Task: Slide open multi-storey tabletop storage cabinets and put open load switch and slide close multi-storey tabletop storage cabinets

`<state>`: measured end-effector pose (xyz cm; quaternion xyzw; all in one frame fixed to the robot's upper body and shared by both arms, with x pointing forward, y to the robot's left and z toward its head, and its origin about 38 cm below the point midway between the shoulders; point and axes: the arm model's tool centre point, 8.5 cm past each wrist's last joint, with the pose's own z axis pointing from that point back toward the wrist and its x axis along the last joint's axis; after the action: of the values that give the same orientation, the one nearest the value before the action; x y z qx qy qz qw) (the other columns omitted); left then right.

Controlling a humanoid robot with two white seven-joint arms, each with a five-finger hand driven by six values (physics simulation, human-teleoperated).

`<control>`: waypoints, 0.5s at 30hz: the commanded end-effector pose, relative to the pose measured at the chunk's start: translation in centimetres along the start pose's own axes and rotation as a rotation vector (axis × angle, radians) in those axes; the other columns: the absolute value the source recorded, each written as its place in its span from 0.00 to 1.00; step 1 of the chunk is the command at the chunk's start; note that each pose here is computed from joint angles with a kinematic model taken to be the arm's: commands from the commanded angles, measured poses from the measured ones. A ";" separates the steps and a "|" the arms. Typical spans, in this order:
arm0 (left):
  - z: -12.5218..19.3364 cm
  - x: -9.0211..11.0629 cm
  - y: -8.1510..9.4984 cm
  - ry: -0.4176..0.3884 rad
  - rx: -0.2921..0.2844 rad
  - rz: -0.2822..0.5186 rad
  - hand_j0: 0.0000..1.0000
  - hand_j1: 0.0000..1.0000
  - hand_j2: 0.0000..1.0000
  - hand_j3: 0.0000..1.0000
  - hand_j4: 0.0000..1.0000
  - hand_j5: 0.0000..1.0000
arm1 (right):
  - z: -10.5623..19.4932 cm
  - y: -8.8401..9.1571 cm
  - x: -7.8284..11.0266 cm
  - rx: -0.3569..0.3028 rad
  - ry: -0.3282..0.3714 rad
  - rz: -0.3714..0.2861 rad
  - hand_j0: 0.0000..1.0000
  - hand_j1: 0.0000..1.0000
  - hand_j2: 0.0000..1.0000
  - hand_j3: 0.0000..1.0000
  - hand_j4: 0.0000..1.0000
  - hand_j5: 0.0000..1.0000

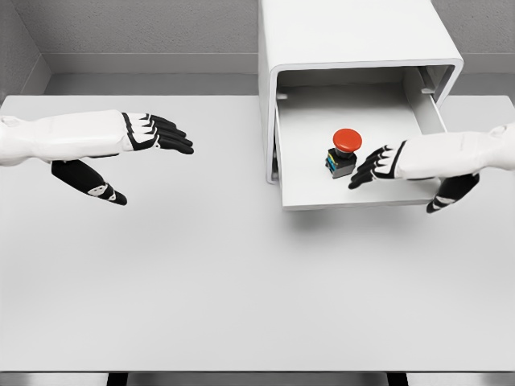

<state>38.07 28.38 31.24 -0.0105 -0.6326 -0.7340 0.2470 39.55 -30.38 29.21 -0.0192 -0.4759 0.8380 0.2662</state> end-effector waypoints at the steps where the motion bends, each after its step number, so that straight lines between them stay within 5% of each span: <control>1: 0.0 0.0 0.1 -0.001 0.005 0.006 1.00 1.00 1.00 1.00 1.00 1.00 | -0.3 -0.2 -0.3 0.000 0.005 0.003 1.00 1.00 1.00 1.00 1.00 1.00; 15: 0.4 0.1 0.4 0.007 0.011 -0.004 1.00 1.00 1.00 1.00 1.00 1.00 | -0.7 -1.6 -4.5 -0.034 0.096 -0.031 1.00 1.00 1.00 1.00 1.00 1.00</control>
<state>38.03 28.63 31.58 -0.0055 -0.6341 -0.7329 0.2464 43.53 -31.12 29.06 -0.0512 -0.4736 0.8290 0.2930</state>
